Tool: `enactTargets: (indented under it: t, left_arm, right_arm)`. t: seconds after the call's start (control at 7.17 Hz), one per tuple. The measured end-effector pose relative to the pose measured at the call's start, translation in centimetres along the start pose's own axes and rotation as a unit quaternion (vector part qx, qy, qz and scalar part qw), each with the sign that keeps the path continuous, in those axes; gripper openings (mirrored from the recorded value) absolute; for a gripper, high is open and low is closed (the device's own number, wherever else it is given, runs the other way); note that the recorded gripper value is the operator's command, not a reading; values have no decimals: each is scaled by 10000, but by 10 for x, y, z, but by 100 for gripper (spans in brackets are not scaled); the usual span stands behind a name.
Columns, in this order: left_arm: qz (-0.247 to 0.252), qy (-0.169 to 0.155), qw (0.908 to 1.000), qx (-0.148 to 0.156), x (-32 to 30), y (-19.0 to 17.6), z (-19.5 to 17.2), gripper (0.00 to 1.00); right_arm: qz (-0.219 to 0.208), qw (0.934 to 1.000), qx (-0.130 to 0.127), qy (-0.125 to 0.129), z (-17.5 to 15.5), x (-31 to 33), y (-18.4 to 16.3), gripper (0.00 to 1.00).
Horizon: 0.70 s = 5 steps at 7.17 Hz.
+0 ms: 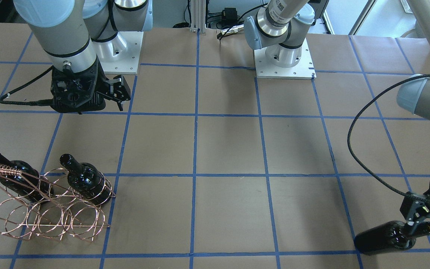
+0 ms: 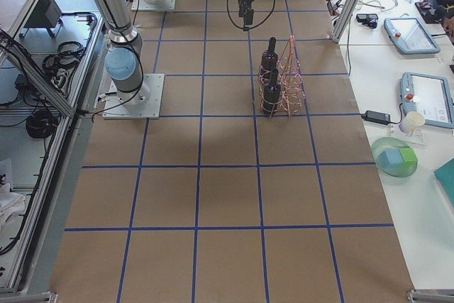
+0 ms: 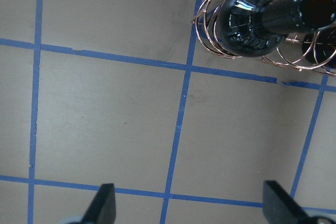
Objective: Place wine into wine basket
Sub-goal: 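Lift the bottle with the left gripper and carry it toward the table center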
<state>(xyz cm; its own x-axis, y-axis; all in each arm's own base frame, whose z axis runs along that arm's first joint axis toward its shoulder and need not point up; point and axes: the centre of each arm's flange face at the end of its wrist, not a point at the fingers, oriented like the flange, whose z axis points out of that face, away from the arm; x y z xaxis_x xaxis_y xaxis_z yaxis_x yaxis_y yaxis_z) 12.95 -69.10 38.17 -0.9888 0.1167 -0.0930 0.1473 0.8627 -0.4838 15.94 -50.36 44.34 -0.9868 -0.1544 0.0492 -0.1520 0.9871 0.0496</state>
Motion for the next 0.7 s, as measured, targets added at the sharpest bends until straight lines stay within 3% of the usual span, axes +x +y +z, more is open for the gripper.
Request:
enactTargets:
  t: [0.14,0.42,0.56,0.7]
  left_arm:
    - [-2,7,10000,-21,0,0,1,35]
    - [-17,5,10000,-29,-3,1,1,31]
    - [-21,7,10000,-33,-3,1,1,20]
    - [-21,9,10000,-35,-3,2,1,16]
  right_arm:
    - [-1,10000,0,6,0,0,0,100]
    - [-1,10000,-1,4,0,0,0,100]
    - [4,10000,-1,5,0,0,0,100]
    - [7,10000,2,14,0,0,0,100]
